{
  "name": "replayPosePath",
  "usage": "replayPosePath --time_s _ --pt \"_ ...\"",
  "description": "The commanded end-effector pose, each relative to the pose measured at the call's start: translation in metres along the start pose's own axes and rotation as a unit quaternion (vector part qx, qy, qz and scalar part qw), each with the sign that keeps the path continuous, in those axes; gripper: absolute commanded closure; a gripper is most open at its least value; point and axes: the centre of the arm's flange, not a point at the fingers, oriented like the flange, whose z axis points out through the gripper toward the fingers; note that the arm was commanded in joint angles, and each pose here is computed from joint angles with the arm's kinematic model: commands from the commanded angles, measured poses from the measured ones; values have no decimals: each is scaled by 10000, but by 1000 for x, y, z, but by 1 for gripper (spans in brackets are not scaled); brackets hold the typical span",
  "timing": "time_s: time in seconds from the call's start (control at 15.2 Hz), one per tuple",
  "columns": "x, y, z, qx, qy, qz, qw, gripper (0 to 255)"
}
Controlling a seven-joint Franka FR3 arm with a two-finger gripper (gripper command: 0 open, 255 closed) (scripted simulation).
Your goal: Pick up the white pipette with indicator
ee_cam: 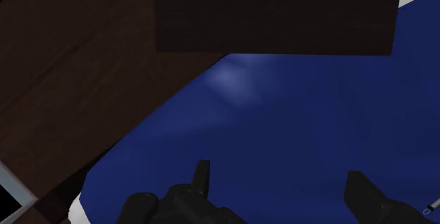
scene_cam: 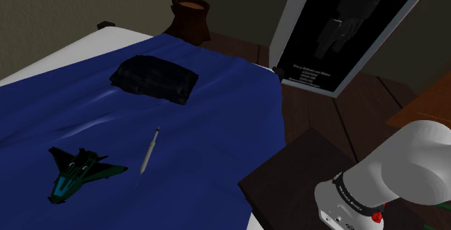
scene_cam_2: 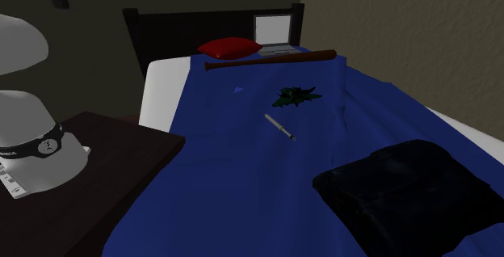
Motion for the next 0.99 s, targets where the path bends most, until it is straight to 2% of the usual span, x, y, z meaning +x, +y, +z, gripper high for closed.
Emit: replayPosePath --time_s 0.0,0.46,0.92 --pt "0 0 0 0 0 0 10000 0" --pt "7 -77 50 15 -58 456 9989 0" --pt "20 -153 100 29 -117 912 9958 0"
